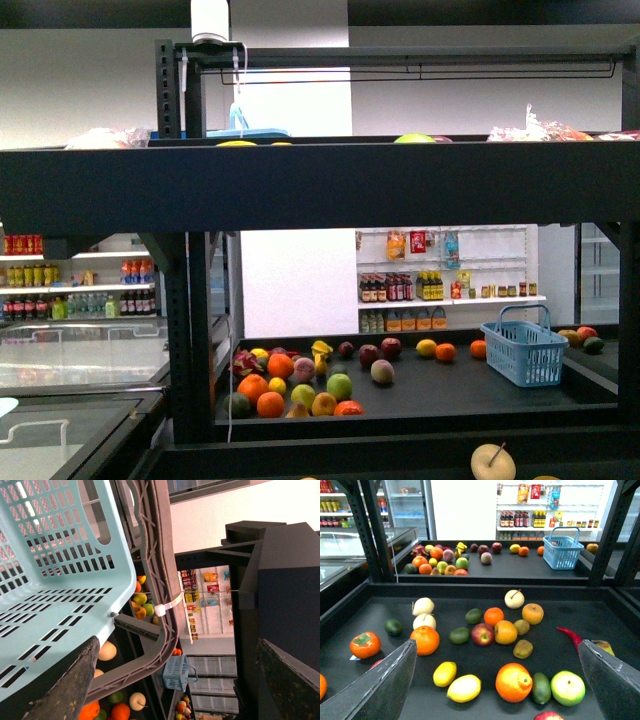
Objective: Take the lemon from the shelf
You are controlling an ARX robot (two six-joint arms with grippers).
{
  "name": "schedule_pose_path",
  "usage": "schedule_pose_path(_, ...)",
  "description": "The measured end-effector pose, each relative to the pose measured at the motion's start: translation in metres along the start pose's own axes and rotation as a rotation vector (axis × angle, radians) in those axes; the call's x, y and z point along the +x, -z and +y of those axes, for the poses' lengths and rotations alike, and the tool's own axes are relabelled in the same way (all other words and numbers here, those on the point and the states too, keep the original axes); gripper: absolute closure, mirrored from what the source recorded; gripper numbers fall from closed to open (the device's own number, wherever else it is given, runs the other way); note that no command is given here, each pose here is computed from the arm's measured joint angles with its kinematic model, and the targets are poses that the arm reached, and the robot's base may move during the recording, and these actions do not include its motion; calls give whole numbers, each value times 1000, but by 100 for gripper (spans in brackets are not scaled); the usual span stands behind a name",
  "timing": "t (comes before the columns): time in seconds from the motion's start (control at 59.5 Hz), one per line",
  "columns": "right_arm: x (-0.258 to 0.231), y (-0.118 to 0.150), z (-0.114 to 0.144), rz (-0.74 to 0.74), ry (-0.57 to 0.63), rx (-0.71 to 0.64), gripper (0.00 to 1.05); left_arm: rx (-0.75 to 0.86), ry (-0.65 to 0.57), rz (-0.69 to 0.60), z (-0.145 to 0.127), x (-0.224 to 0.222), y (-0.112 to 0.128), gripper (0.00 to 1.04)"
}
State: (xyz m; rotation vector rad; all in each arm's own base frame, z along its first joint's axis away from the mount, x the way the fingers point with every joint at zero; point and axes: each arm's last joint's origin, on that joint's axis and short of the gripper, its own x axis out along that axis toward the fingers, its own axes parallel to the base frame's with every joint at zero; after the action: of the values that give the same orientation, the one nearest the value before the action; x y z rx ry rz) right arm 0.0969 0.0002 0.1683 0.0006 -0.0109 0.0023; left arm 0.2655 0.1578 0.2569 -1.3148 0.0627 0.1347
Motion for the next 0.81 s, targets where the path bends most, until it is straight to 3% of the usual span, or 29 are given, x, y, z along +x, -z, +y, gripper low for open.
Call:
schedule_pose_path(0.403,0,0,0,0,0,0,7,-17,-54,-15,3,49,-16,8)
schedule_pose_path(0.806,0,0,0,0,0,0,7,-5,-16,-35,-2,84,-28,8)
